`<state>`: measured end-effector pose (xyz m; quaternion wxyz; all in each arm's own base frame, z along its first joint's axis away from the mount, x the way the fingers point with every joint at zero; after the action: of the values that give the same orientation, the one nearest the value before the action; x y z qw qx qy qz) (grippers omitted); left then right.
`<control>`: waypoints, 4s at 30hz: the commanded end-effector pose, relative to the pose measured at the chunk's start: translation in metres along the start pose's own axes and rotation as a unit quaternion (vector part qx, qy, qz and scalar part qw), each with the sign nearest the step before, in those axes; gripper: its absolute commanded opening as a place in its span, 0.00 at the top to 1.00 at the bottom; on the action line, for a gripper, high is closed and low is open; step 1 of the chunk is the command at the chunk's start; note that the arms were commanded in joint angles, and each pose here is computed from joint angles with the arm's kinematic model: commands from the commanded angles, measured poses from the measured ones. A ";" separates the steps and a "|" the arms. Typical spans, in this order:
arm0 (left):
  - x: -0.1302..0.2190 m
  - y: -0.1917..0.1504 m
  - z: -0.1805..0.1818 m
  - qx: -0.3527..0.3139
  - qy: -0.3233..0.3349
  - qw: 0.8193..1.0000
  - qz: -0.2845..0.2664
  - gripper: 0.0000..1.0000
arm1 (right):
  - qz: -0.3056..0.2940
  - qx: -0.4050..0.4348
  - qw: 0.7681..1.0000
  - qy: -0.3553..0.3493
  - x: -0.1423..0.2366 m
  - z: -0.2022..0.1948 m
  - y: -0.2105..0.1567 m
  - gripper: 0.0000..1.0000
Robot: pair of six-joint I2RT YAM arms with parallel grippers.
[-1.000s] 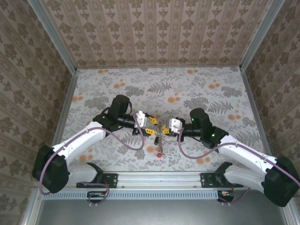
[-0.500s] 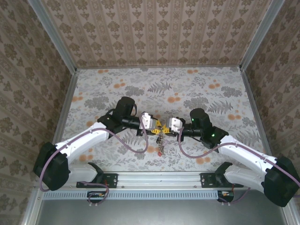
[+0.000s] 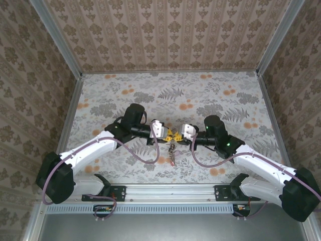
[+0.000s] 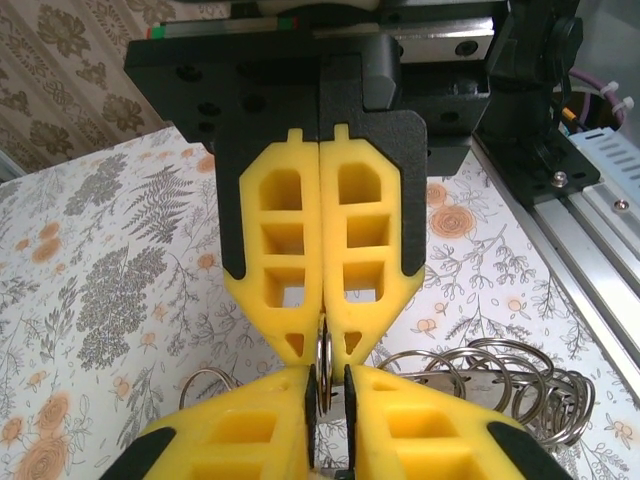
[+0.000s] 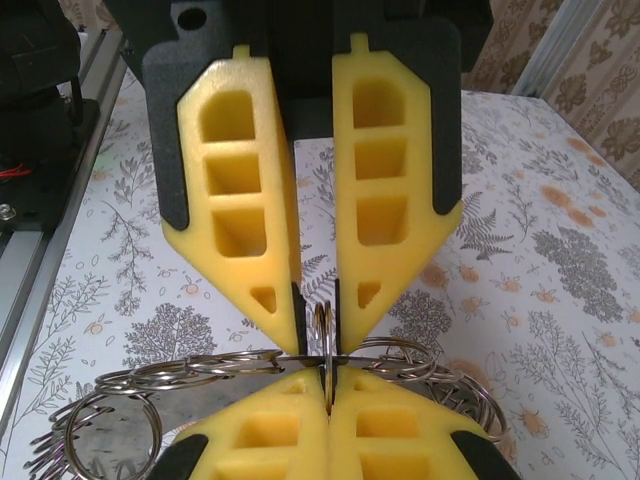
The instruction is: Put the keys on the keyring
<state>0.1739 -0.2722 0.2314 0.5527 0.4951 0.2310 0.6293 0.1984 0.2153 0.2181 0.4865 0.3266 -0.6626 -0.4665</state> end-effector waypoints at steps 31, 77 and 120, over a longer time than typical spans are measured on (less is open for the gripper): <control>-0.076 -0.020 0.067 0.397 0.146 0.893 0.154 0.00 | -0.069 -0.211 0.856 -0.468 0.159 -0.142 0.050 1.00; -0.270 -0.097 0.054 0.041 -0.220 0.941 0.255 0.39 | -0.115 -0.369 0.686 -0.616 0.243 -0.190 0.036 1.00; -0.218 -0.062 0.063 0.058 -0.214 0.960 0.173 0.50 | -0.112 -0.357 0.734 -0.567 0.230 -0.187 0.040 1.00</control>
<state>0.2389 -0.4759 0.0841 0.4081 0.7045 0.0458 0.5789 0.3071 -0.0332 0.3248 0.0603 -0.1695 -0.5477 -0.8171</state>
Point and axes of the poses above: each hand's point on the last joint's axis, 136 mm out from that joint toward the fingers, its own x axis back along the fingers, its own z axis along the line the jaws close on, y = z × x, the point moved 6 cm from there along x, back along the fingers, and after that the axes turned 9 degrees about -x, right-handed, at the moved point
